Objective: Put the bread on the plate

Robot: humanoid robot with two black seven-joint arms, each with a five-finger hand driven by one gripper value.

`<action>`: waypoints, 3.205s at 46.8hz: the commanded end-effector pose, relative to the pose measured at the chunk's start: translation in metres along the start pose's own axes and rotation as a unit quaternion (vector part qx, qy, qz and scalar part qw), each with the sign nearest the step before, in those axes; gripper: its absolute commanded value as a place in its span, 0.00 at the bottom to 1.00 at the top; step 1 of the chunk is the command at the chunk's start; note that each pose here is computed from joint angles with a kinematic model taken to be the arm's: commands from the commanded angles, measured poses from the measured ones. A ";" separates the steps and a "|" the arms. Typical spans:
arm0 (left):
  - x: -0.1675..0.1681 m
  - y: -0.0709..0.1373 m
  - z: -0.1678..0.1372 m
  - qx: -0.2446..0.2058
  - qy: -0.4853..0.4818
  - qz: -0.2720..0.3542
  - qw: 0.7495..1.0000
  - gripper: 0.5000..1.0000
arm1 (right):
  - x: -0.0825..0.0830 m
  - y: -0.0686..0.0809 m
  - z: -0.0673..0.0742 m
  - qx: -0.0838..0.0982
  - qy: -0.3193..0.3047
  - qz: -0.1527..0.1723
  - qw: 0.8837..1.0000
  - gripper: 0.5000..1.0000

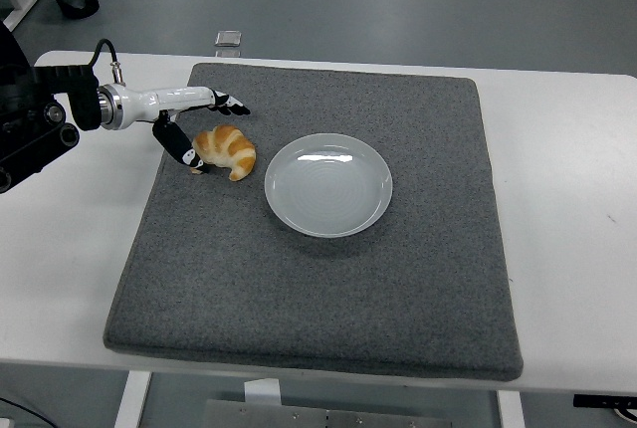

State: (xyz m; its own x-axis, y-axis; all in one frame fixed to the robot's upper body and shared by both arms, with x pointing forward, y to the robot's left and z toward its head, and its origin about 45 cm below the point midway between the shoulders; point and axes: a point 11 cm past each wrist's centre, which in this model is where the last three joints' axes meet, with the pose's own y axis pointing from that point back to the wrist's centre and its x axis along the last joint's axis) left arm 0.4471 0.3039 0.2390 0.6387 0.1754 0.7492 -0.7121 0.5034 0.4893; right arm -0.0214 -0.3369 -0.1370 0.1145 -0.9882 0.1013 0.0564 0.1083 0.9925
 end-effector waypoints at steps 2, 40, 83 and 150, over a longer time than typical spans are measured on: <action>-0.005 -0.007 0.003 -0.001 -0.003 -0.002 1.000 0.90 | 0.000 0.000 0.000 0.000 0.000 0.000 1.000 0.86; -0.017 -0.016 0.006 0.000 -0.037 -0.013 0.999 0.42 | 0.000 0.000 0.000 0.000 0.000 0.000 1.000 0.86; -0.010 -0.017 0.009 0.004 -0.080 0.002 0.997 0.00 | 0.000 0.000 0.000 0.000 0.000 0.000 1.000 0.86; 0.112 0.005 0.096 -0.066 -0.139 0.108 0.982 0.00 | 0.000 0.000 0.000 0.000 0.000 0.000 1.000 0.86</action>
State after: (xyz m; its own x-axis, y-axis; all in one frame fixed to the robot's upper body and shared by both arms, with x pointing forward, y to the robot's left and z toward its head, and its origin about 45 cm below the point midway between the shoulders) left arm 0.4881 0.2507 0.3627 0.3663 0.0614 0.9285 -0.7734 0.5749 0.2671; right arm -0.0214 -0.3368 -0.1370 0.1145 -0.9883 0.1011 0.0567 0.1081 0.9925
